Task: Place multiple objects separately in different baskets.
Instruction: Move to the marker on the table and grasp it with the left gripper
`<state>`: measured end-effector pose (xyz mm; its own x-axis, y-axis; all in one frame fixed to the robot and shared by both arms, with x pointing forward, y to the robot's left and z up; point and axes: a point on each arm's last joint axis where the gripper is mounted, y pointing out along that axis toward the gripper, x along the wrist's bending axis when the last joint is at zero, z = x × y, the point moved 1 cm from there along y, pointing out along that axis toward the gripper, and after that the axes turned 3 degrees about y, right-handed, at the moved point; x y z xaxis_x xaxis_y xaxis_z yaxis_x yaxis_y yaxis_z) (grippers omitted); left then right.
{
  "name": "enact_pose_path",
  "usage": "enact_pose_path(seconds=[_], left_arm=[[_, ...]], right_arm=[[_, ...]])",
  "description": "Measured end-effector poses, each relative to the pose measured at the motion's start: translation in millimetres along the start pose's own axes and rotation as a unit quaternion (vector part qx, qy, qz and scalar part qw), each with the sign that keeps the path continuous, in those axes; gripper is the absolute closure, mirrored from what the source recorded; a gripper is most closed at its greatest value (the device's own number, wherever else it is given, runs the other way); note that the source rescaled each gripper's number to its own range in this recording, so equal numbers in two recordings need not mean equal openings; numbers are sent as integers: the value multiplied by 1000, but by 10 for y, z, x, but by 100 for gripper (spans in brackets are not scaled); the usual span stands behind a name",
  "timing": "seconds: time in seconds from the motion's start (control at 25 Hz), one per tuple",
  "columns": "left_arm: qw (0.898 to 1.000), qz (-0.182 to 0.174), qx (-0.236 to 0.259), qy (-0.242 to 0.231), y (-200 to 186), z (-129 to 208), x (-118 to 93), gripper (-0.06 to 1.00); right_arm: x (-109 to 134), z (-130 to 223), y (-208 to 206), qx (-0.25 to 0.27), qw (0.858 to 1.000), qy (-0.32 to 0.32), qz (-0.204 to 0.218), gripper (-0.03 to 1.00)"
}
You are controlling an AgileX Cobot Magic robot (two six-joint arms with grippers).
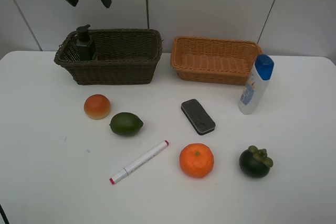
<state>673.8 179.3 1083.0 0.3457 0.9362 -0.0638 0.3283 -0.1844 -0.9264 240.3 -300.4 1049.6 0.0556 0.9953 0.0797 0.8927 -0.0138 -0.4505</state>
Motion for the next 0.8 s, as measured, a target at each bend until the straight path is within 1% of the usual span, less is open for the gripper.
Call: enact_pose_path(seconds=[0.12, 0.28, 0.36, 0.4, 0.48, 0.56, 0.6, 0.68, 0.76, 0.8], left_arm=[[999, 15, 22, 43, -76, 190, -349, -6], [992, 34, 78, 95, 7, 558, -785, -6], [984, 44, 119, 128, 156, 770, -1028, -6], [978, 47, 144, 146, 251, 897, -1147, -6], [963, 52, 193, 180, 419, 1164, -1346, -6], [949, 55, 228, 209, 540, 1404, -1521, -6], [943, 57, 239, 223, 600, 1521, -1605, -6], [936, 60, 248, 243, 703, 1709, -1739, -6], [930, 61, 253, 258, 795, 1874, -1816, -6], [930, 63, 250, 264, 831, 1931, -1857, -6]], right_arm=[[0, 0, 0, 0, 1000, 0, 0, -3], [0, 0, 0, 0, 1000, 0, 0, -3], [0, 0, 0, 0, 1000, 0, 0, -3], [0, 0, 0, 0, 1000, 0, 0, -3], [0, 0, 0, 0, 1000, 0, 0, -3], [0, 0, 0, 0, 1000, 0, 0, -3], [0, 0, 0, 0, 1000, 0, 0, -3], [0, 0, 0, 0, 1000, 0, 0, -3], [0, 0, 0, 0, 1000, 0, 0, -3], [0, 0, 0, 0, 1000, 0, 0, -3]])
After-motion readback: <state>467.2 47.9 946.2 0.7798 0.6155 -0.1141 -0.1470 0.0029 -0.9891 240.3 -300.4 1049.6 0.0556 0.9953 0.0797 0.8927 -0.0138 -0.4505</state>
